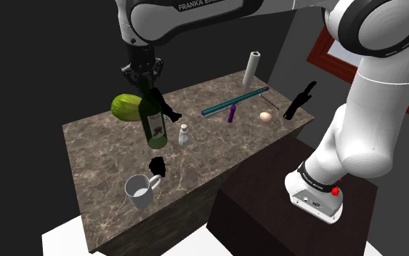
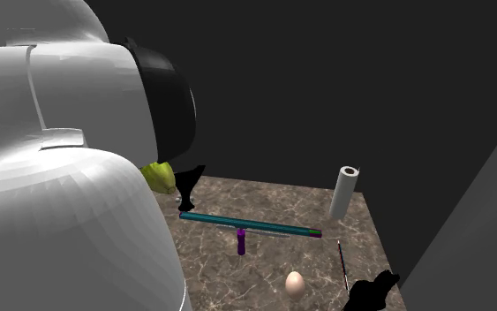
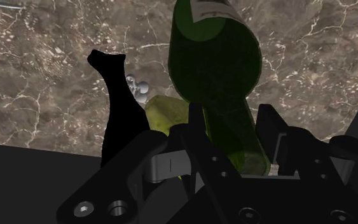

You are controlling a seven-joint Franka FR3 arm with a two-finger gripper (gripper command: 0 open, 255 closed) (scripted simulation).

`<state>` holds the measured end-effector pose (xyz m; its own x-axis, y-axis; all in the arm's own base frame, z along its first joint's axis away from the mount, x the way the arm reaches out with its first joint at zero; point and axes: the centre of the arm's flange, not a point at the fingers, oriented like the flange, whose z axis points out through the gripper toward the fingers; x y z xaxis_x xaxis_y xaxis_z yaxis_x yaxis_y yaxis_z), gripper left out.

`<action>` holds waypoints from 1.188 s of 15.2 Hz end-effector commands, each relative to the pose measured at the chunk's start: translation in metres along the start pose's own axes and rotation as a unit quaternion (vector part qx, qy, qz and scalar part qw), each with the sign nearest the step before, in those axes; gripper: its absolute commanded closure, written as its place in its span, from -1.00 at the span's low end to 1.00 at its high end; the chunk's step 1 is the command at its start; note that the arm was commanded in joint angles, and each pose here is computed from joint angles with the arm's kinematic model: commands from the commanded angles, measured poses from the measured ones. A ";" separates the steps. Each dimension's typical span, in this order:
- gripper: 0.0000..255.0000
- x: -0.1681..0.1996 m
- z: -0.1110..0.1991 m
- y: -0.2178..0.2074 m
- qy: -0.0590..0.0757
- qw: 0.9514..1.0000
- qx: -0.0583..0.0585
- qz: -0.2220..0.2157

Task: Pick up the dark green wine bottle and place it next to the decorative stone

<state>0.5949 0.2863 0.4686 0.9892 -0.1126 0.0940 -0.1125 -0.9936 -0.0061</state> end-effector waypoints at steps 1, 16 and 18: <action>1.00 0.000 0.000 0.000 0.000 1.000 0.000 0.000; -1.00 0.000 -0.050 0.000 0.000 1.000 0.000 0.000; -1.00 0.000 -0.050 0.000 0.000 1.000 0.000 0.000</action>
<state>0.5902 0.2865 0.5186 0.9891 -0.1126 0.0947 -0.1125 -0.9936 -0.0065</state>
